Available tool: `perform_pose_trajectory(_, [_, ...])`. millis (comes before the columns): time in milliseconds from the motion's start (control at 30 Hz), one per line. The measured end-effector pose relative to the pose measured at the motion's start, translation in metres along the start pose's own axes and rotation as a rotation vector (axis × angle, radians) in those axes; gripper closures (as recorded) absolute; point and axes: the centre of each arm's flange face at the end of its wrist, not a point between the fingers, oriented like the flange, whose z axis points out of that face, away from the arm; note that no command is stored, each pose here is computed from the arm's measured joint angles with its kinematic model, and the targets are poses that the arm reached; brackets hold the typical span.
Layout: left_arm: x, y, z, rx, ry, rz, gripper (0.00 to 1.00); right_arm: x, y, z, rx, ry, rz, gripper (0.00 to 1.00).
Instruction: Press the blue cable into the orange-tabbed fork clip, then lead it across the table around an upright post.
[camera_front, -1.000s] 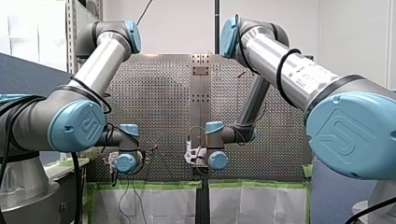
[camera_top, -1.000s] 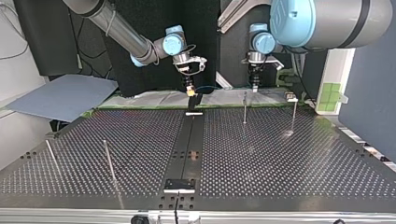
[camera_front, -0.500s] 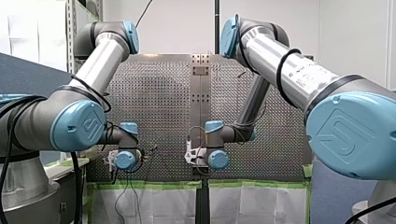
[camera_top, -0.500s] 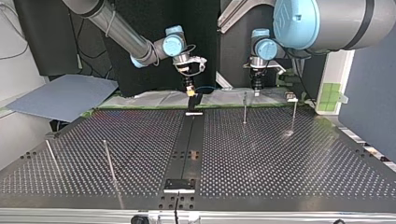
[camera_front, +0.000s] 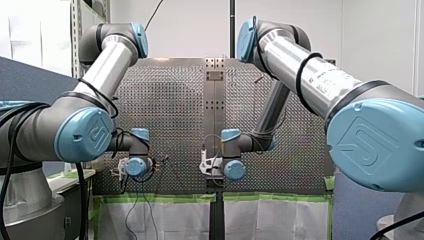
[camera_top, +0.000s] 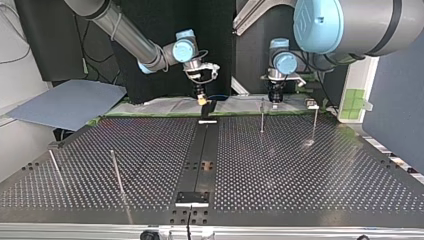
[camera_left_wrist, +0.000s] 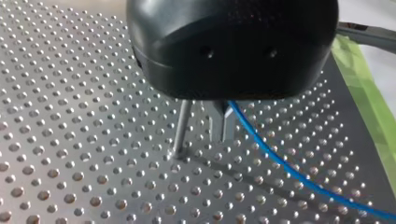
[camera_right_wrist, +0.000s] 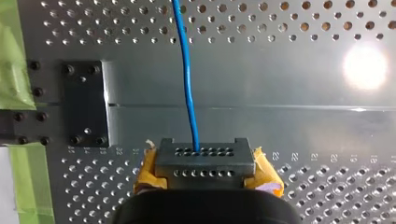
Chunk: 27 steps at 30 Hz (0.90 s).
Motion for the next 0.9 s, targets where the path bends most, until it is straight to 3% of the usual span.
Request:
perform_pose_trajectory(367, [-0.011, 0.008, 0.021, -0.011, 0.013, -0.003, 1.00, 0.007, 0.016, 0.012, -0.023, 0.018, -0.029, 1.00])
perform_pose_trajectory(900, [-0.022, 0.017, 0.040, -0.018, 0.006, -0.013, 1.00, 0.022, 0.039, 0.031, -0.056, 0.048, -0.032, 1.00])
